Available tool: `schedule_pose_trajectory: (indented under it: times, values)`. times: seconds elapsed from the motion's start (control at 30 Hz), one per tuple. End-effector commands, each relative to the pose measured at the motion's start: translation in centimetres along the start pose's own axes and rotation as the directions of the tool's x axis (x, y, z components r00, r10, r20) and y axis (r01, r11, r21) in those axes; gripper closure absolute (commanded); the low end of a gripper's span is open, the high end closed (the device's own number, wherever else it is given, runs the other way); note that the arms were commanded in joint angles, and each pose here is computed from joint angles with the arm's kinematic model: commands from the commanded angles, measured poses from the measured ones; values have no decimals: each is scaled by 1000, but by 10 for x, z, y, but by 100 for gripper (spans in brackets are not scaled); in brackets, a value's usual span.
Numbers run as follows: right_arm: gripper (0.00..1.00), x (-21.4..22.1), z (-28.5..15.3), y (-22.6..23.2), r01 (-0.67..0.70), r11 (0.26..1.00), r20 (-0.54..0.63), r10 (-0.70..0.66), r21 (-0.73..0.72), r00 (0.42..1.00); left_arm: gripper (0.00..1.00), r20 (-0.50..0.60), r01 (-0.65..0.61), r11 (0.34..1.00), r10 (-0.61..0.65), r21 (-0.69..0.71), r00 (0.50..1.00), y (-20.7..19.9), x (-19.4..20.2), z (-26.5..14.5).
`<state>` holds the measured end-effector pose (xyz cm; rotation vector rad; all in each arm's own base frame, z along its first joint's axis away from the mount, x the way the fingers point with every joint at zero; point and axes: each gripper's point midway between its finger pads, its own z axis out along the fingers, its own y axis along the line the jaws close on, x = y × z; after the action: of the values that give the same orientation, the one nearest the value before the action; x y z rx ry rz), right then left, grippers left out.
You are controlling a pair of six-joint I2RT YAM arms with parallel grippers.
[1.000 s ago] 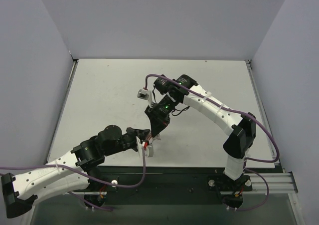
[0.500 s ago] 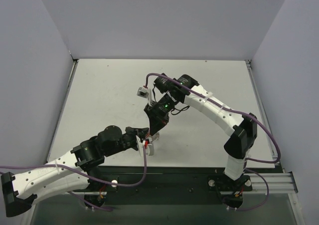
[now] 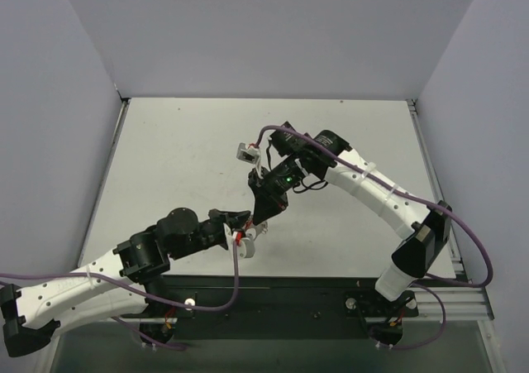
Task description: Put the keys on the keyring
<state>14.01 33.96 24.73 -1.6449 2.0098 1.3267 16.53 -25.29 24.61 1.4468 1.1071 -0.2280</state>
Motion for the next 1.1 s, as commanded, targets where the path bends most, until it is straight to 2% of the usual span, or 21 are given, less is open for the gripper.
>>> schedule_pose_trajectory:
  times: [0.0,0.4,0.53,0.57,0.93,1.07]
  values:
    - [100,-28,-3,53,179,963,145,-152,-200,978,100,110,33,995,-23,-90,994,32,-38,1]
    - [100,-39,-8,54,225,959,200,-189,-175,961,100,146,40,995,-26,-93,989,34,-55,4]
    - [100,-53,-13,51,254,959,259,-216,-126,942,100,173,71,992,-52,-105,983,37,-62,4]
    - [100,-52,-13,48,215,969,260,-179,-119,949,100,184,84,990,-62,-115,981,40,-64,4]
    - [100,-75,-24,38,152,988,345,-149,20,927,100,237,176,960,-124,-216,964,50,-84,22]
    - [100,-76,-27,37,155,986,357,-166,59,919,100,327,243,933,-150,-265,933,63,-97,18]
